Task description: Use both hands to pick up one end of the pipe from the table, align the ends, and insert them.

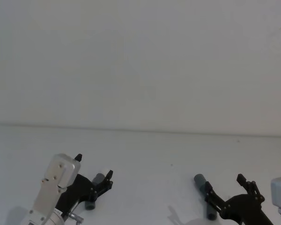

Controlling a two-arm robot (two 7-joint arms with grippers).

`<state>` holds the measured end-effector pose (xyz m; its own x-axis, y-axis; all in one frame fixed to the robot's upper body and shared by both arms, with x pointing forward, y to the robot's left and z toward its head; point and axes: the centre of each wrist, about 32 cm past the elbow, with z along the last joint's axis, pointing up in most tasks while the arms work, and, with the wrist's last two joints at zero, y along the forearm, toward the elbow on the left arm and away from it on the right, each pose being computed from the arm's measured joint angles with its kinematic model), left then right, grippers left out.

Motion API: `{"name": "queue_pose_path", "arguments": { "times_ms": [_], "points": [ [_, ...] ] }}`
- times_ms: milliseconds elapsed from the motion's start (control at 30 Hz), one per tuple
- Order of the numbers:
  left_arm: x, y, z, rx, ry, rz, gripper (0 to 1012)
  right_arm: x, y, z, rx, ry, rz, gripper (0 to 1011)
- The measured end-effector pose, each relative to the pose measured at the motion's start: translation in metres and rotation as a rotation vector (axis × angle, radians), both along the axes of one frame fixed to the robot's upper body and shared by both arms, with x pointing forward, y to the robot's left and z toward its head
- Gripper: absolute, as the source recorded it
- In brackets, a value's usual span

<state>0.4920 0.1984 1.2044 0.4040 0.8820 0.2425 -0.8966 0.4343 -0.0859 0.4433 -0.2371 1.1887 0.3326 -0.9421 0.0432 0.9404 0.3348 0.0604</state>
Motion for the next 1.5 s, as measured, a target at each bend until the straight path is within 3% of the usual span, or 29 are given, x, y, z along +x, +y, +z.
{"name": "queue_pose_path", "arguments": {
  "times_ms": [1500],
  "points": [
    [0.0, 0.0, 0.0, 0.0, 0.0, 0.0, 1001, 0.0, 0.0, 0.0, 0.0, 0.0, 0.0, 1000]
  ]
}}
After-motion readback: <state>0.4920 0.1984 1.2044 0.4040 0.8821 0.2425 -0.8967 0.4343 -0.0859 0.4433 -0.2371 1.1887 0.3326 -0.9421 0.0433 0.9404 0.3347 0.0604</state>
